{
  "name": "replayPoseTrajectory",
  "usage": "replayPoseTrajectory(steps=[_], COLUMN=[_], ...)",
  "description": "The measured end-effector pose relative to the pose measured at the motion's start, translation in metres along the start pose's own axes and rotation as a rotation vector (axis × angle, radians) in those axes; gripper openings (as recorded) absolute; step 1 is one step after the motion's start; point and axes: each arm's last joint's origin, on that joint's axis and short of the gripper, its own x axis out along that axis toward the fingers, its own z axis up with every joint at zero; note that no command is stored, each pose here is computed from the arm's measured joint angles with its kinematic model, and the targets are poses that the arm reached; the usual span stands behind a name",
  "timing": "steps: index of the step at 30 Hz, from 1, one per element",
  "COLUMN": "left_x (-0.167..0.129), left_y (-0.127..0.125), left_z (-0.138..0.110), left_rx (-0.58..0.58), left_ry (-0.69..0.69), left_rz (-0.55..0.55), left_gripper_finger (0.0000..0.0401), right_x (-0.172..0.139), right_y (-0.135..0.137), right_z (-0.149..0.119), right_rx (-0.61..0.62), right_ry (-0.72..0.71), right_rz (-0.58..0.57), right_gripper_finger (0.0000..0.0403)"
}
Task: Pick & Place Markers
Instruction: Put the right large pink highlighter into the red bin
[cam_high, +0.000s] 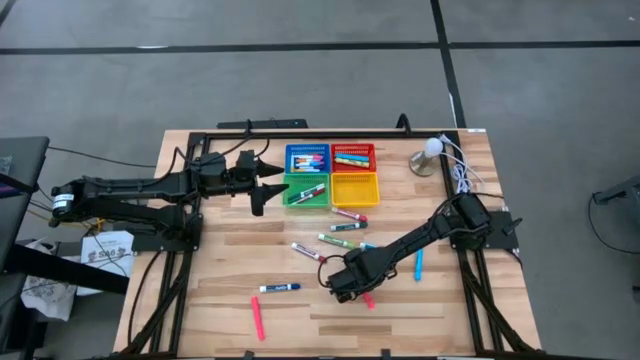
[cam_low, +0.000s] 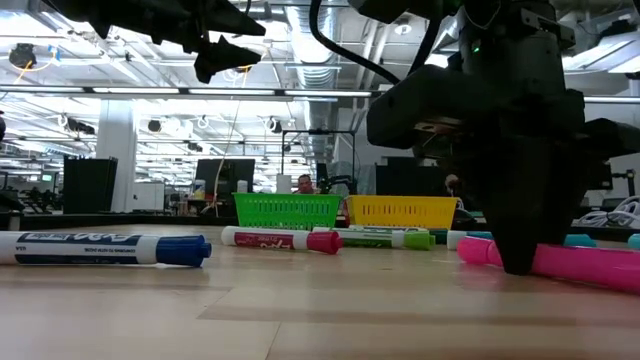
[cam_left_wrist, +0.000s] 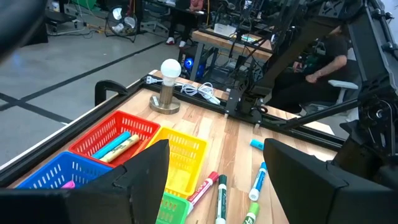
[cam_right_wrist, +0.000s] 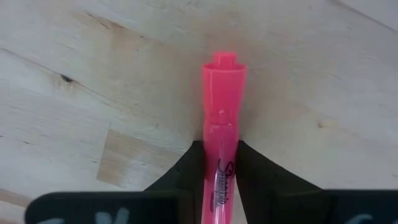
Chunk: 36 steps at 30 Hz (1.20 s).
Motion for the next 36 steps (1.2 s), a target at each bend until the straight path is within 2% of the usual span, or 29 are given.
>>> replayPoseTrajectory(steps=[5,10,17,23,29,36], left_x=[0.000,0.000,0.000,0.000,0.000,0.000], left_y=[0.000,0.000,0.000,0.000,0.000,0.000], left_z=[0.000,0.000,0.000,0.000,0.000,0.000], left_rx=[0.000,0.000,0.000,0.000,0.000,0.000], left_ry=[0.000,0.000,0.000,0.000,0.000,0.000], left_rz=[0.000,0.000,0.000,0.000,0.000,0.000], left_gripper_finger=[0.0260,0.0260,0.0260,0.0260,0.0260,0.0260], right_x=[-0.009,-0.032,-0.094,-0.154,-0.201,-0.228], right_y=[-0.004,-0.007,-0.023,-0.052,-0.088,-0.133], right_z=[0.002,0.000,0.000,0.007,0.034,0.096], right_rx=[-0.009,-0.044,-0.094,-0.124,-0.136,-0.256], right_ry=[-0.006,0.000,0.002,-0.035,-0.139,-0.352], right_rz=[-0.002,0.055,0.220,0.386,0.506,0.495], right_gripper_finger=[0.0064,0.0064,0.0064,0.0064,0.0064,0.0064])
